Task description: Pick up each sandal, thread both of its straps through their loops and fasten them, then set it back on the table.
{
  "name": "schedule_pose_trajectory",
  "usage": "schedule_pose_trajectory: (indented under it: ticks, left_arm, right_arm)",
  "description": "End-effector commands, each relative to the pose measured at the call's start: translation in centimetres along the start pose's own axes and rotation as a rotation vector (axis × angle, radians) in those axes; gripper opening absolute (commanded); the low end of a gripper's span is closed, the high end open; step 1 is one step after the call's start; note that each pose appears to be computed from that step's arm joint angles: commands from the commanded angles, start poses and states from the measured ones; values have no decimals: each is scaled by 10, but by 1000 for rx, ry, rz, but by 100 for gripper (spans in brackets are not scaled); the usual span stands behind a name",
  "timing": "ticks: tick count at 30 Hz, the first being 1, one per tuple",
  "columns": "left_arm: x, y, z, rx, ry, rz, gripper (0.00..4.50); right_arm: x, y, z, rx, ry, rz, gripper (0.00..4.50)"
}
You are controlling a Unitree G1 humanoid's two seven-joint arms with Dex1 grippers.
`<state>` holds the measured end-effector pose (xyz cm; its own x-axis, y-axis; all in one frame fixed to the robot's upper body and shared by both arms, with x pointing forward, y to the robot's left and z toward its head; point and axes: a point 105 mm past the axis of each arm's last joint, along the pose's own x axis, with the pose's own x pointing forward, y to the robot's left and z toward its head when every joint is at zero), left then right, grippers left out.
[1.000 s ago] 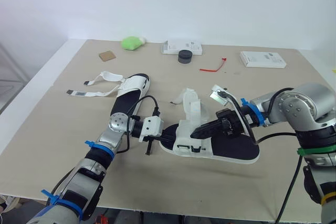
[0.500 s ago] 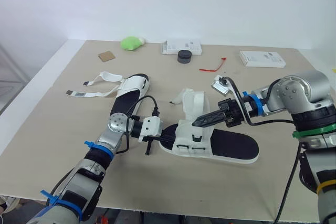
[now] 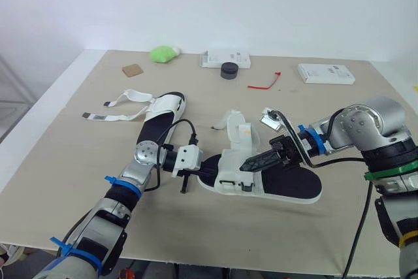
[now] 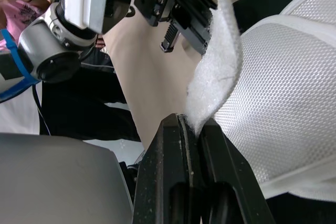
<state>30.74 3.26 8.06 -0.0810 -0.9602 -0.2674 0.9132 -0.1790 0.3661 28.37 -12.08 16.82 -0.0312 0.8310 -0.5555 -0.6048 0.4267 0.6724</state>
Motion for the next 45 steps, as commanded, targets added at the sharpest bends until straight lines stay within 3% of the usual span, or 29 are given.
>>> schedule_pose_trajectory:
  ticks: [1, 35, 45]
  left_arm:
    - [6, -59, -58, -229, 186, -174, 0]
    - [6, -59, -59, -239, 182, -162, 0]
    - [6, -60, -59, -242, 182, -158, 0]
  right_arm:
    - [-9, 9, 18, -41, -48, -1, 1]
    - [-4, 3, -7, -29, 50, -30, 1]
    - [18, -2, -38, -301, 135, -82, 1]
